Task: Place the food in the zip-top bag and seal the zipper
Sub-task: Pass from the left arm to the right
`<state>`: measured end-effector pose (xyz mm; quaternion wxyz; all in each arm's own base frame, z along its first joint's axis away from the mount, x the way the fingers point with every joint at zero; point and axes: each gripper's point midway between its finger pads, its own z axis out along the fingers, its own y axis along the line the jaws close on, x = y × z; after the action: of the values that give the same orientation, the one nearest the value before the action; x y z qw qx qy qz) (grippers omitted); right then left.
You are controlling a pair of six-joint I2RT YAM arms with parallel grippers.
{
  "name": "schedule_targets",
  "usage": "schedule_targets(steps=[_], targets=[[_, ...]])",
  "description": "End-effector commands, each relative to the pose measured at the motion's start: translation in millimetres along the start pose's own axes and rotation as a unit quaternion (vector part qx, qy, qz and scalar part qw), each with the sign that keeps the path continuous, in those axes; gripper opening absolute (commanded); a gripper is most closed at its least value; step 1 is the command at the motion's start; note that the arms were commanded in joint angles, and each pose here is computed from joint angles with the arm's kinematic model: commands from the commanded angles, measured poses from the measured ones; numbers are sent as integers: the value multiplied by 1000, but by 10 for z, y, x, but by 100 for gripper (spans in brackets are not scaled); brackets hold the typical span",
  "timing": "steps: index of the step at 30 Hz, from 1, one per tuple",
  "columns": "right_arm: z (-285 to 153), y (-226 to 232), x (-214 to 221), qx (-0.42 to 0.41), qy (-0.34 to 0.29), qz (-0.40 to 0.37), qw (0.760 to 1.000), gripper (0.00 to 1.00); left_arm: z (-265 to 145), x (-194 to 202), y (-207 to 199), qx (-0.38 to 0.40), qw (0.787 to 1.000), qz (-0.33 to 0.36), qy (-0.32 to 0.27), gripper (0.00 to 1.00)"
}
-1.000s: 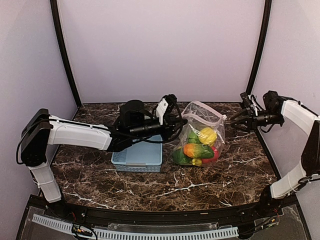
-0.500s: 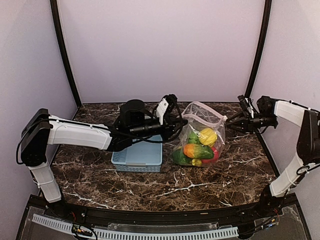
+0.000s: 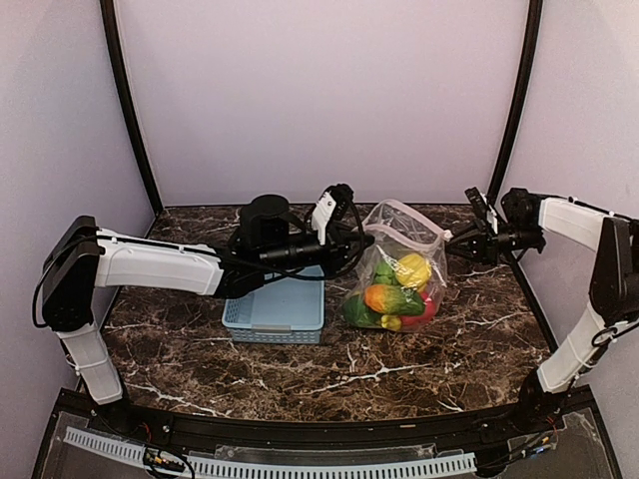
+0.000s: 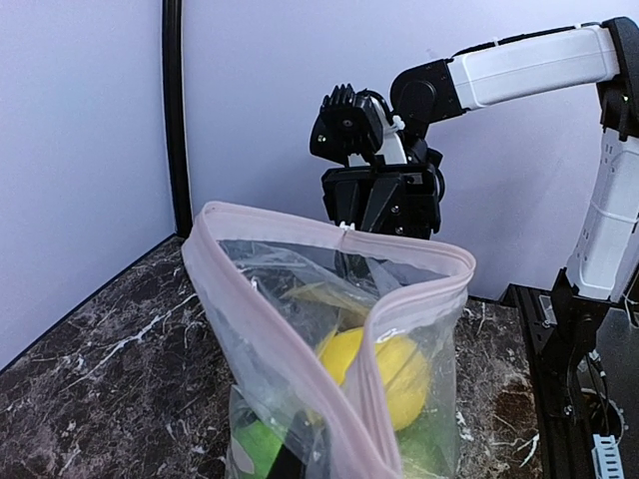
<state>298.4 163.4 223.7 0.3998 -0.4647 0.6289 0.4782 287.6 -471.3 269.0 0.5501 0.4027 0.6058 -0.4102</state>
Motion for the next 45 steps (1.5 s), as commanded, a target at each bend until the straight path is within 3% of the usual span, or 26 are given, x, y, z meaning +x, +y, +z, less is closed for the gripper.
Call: schedule_targets(steps=[1,3,8,14,23,25,28,30,32,39,45], targets=[[15,0,-76,-7,-9,-7,1000,6,-10,-117,47,-3,1000,-1,-10,5],[8,10,-88,-4,-5,-8,1000,0,-18,-102,61,-4,1000,-3,-9,5],[-110,15,-129,50,58,-36,996,0,-97,-141,122,-10,1000,-4,-12,5],[-374,160,-368,123,147,-102,976,0,-219,-167,79,5,1000,10,4,7],[-451,459,-646,129,204,-119,963,0,-347,-209,-41,27,999,34,6,12],[-478,474,-631,139,227,-120,957,0,-382,-229,-46,25,999,39,6,17],[-486,498,-619,152,254,-113,948,0,-468,-333,-59,19,999,50,7,47],[-469,531,-616,156,265,-105,946,0,-541,-431,-72,10,998,57,7,59],[-433,582,-615,156,273,-97,944,0,-596,-567,-146,7,998,70,4,66],[-350,737,-664,152,284,-87,943,0,-369,-1224,-740,72,986,148,-20,74],[-347,920,-954,152,264,-104,947,0,95,-1214,-835,123,979,160,-6,73]])
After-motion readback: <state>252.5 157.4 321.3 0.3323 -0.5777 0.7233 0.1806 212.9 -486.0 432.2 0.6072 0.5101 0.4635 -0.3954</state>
